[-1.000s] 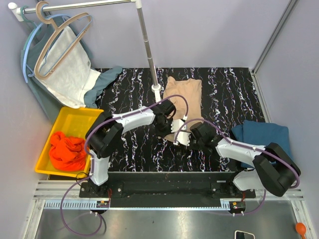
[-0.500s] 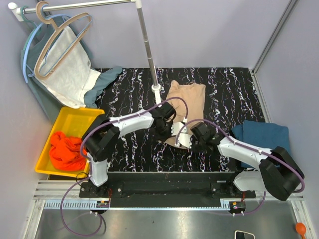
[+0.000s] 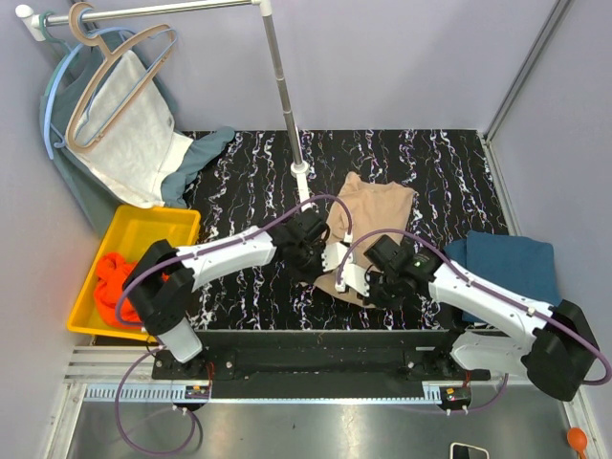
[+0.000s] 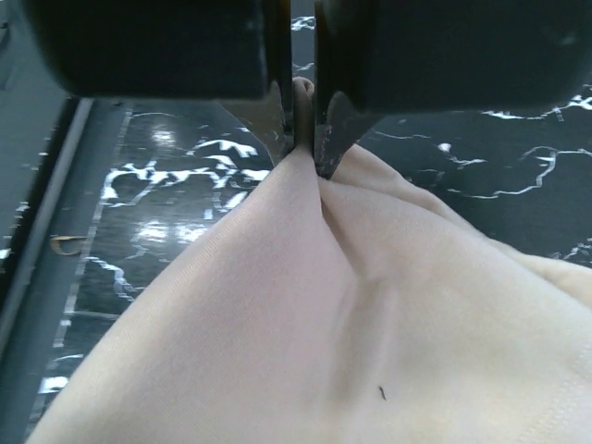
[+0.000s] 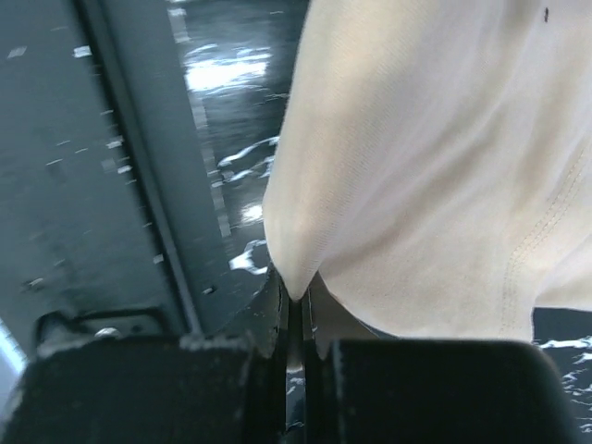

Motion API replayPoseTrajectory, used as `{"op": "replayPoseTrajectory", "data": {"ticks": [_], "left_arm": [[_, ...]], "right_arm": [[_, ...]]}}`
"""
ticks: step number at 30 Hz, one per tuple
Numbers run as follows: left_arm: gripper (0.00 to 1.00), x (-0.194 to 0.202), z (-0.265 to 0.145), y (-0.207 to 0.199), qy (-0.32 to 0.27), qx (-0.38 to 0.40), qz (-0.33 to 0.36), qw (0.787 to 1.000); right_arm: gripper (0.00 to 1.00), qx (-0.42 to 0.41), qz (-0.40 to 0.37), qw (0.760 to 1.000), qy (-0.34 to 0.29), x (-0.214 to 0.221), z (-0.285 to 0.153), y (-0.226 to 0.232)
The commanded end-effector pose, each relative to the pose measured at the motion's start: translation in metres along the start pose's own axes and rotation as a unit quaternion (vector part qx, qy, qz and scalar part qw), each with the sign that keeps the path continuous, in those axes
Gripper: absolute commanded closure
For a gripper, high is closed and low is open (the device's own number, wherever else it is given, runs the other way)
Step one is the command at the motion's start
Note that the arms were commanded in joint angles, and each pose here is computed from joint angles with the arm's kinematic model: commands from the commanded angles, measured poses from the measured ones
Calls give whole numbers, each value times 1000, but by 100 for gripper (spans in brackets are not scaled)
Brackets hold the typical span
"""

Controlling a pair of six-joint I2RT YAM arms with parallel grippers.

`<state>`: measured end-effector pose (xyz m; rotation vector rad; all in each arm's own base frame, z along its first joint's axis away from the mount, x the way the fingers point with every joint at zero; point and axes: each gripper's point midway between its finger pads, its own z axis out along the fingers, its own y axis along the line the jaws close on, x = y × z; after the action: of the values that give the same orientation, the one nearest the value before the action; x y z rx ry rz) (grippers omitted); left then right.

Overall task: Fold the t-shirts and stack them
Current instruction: Fold the tshirt

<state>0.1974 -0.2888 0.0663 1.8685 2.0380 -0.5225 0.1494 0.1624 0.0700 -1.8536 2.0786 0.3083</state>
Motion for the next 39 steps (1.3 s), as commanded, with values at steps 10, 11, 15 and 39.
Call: {"op": "replayPoseTrajectory", "data": {"ticks": [10, 11, 15, 39], "left_arm": [[100, 43, -47, -69, 38, 16, 95, 995], [100, 42, -50, -67, 37, 6, 98, 994], [100, 35, -56, -59, 29, -13, 115, 993], [100, -83, -66, 124, -71, -126, 122, 982]], "right_arm": [[100, 16, 68, 994, -79, -57, -68, 3], [100, 23, 67, 994, -82, -59, -70, 0], [100, 65, 51, 993, -79, -62, -80, -18], [100, 196, 51, 978, -39, -34, -82, -72]]}}
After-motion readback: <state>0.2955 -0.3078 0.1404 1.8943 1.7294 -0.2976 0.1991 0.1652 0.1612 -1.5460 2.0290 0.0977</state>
